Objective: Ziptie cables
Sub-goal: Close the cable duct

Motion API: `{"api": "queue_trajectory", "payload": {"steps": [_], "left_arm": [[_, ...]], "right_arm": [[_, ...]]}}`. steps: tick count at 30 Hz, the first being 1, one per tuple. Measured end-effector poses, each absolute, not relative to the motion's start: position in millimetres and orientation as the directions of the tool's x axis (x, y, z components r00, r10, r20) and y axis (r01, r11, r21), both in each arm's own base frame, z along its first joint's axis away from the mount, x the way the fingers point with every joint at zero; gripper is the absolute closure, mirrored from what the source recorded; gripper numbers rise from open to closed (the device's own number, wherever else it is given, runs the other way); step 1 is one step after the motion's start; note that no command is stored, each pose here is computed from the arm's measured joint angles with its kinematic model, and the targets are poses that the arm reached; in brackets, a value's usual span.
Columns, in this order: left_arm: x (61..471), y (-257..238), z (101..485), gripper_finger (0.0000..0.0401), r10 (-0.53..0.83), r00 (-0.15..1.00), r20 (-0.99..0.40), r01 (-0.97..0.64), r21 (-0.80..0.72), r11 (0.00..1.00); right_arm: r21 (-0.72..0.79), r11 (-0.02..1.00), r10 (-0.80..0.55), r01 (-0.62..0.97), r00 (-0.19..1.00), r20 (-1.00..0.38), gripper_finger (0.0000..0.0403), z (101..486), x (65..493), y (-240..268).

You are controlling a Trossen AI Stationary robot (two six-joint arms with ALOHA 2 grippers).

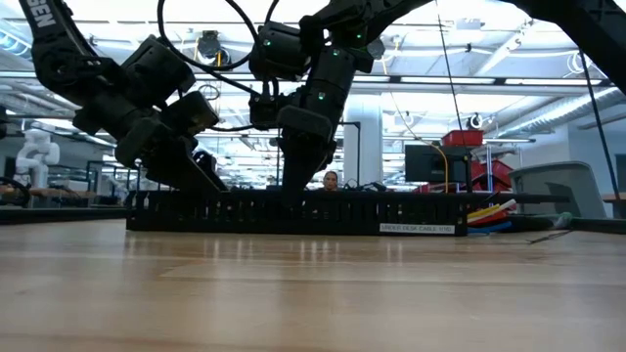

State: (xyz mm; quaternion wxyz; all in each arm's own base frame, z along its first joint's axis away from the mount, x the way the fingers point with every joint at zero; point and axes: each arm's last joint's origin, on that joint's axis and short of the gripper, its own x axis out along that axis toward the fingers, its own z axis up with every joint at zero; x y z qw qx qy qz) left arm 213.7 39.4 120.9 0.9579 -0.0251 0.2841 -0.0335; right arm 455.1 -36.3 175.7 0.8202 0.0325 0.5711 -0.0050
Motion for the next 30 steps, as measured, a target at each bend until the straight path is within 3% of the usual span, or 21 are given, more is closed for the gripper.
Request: {"api": "queue_trajectory", "payload": {"steps": [12,20,30], "left_arm": [[213.7,39.5,120.9,0.0128,-0.076,0.836,-0.543,0.049,-0.064,0.997],[213.7,39.5,120.9,0.0168,-0.076,0.836,-0.543,0.049,-0.064,0.997],[213.5,39.4,120.6,0.0173,-0.076,0.835,-0.545,0.049,-0.065,0.997]], "right_arm": [[0.047,0.998,0.029,0.045,0.348,-0.937,0.016,175.7,455.2,-36.4],[0.047,0.998,0.028,0.045,0.348,-0.937,0.016,175.7,455.2,-36.4],[0.069,0.997,0.05,0.035,0.396,-0.917,0.016,177.0,459.7,-36.2]]}}
